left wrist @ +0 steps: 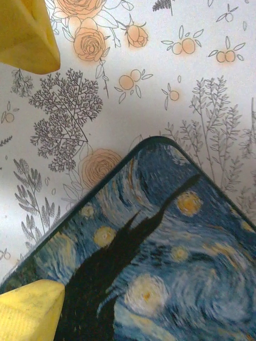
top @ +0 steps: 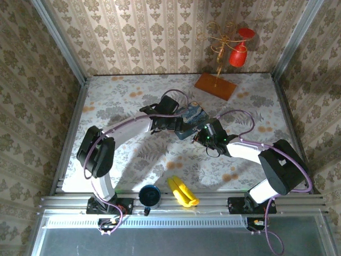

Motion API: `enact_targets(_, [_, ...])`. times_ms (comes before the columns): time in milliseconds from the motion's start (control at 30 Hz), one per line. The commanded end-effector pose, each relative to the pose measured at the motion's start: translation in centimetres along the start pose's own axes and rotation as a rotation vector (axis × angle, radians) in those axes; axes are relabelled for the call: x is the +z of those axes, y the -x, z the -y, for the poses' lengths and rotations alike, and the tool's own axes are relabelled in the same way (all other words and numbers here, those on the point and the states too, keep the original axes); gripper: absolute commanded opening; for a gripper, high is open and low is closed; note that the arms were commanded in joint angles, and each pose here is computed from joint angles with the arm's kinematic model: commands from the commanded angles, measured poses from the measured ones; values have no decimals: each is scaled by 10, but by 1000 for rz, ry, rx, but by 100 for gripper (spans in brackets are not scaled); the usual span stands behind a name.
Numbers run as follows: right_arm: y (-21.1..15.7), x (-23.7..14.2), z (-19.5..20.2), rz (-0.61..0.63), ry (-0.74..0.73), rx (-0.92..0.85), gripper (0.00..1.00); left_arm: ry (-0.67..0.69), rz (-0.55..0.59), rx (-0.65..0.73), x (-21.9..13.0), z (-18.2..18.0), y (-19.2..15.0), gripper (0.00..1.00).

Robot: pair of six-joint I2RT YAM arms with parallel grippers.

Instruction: Unlock the padlock with the key

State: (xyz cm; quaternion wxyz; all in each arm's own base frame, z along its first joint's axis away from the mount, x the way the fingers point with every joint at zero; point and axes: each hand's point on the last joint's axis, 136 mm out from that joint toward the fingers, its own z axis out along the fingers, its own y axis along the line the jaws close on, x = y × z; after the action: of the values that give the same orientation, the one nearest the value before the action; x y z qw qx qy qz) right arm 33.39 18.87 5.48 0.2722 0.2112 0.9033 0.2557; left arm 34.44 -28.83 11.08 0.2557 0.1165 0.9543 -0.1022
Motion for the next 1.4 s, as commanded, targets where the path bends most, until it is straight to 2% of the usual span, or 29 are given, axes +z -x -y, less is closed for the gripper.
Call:
enact_targets(0, [4,-3,0,41,3,11,0,-69,55,-63,-12,13,9,100])
enact_targets(300, [10,-4,0,63,-11,10,0,-12,-36,-45,24,6,-6,100])
enact_targets(533, [15,-3,3,90,-20,23,0,40,-87,-47,35,-13,-25,100])
enact_targets(867, [30,-5,0,128,3,58,0,73,-111,-63,38,-31,-34,100])
enact_targets(1367, [36,3,-3,133,43,119,0,72,-115,-54,37,-31,-34,100])
